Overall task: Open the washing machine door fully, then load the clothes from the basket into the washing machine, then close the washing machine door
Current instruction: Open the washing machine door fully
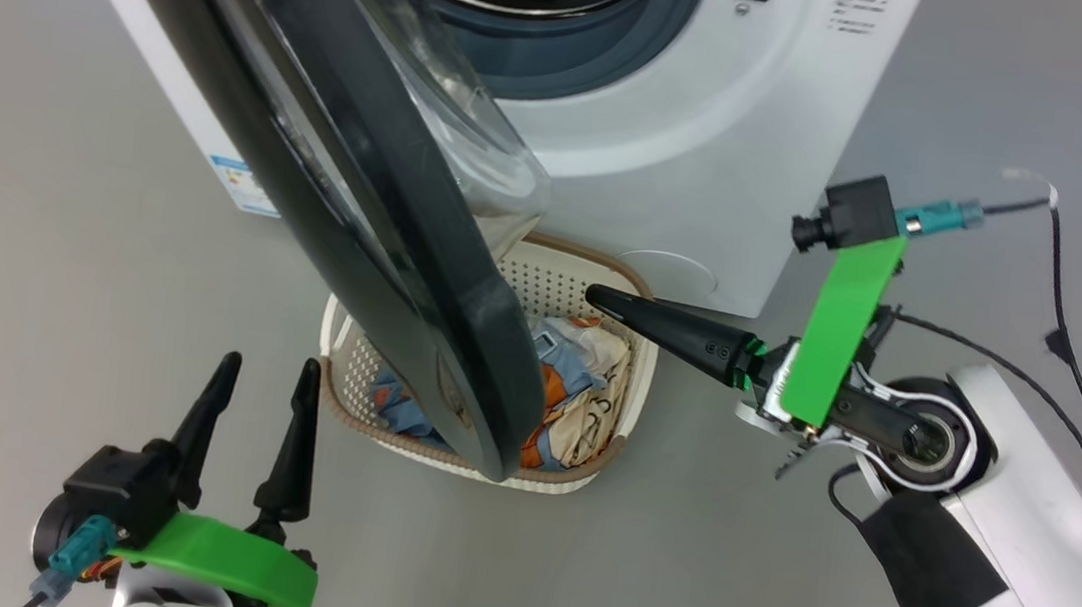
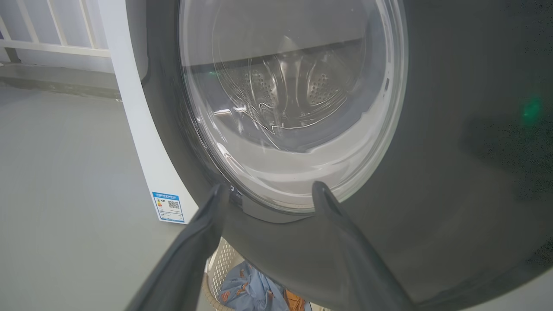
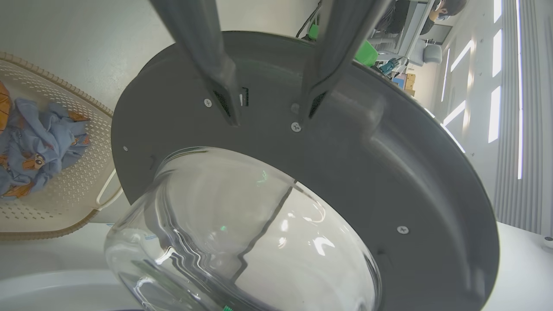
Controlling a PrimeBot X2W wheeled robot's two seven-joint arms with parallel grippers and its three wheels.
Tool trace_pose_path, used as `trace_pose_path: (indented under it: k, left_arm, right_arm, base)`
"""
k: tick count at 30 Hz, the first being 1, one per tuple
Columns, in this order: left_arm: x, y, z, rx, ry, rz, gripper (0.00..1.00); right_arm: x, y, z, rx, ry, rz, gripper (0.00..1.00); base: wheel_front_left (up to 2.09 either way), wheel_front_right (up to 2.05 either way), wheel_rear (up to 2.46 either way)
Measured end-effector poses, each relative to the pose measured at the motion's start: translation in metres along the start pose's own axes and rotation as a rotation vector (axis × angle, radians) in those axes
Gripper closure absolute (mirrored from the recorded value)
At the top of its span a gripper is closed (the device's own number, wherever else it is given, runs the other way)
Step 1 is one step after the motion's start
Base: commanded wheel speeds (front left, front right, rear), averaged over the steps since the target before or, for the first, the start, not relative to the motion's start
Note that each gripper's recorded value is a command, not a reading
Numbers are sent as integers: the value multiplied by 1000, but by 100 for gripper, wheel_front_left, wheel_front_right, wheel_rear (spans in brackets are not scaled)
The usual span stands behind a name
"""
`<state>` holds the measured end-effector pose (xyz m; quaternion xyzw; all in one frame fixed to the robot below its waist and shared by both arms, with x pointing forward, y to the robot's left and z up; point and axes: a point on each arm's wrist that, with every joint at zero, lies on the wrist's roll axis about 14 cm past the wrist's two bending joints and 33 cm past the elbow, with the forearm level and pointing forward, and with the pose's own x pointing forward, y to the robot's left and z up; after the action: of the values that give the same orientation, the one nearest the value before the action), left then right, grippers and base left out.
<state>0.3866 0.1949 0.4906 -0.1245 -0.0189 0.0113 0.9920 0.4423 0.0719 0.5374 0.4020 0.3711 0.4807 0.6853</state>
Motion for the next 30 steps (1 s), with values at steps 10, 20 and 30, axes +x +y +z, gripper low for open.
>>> trace_pose_path:
  k: [10, 20, 30]
  left_arm:
    - [-1, -5, -3, 6, 7, -18, 0]
    - [0, -14, -6, 4, 9, -47, 0]
    - [-1, -20, -4, 5, 5, -66, 0]
  right_arm:
    - [-55, -37, 3, 34, -175, -146, 0]
    - [-118, -85, -5, 26, -346, -357, 0]
    - [-170, -114, -3, -216, -498, -580, 0]
  base:
    - [0, 0, 0]
    - [0, 0, 0]
    - [0, 0, 0]
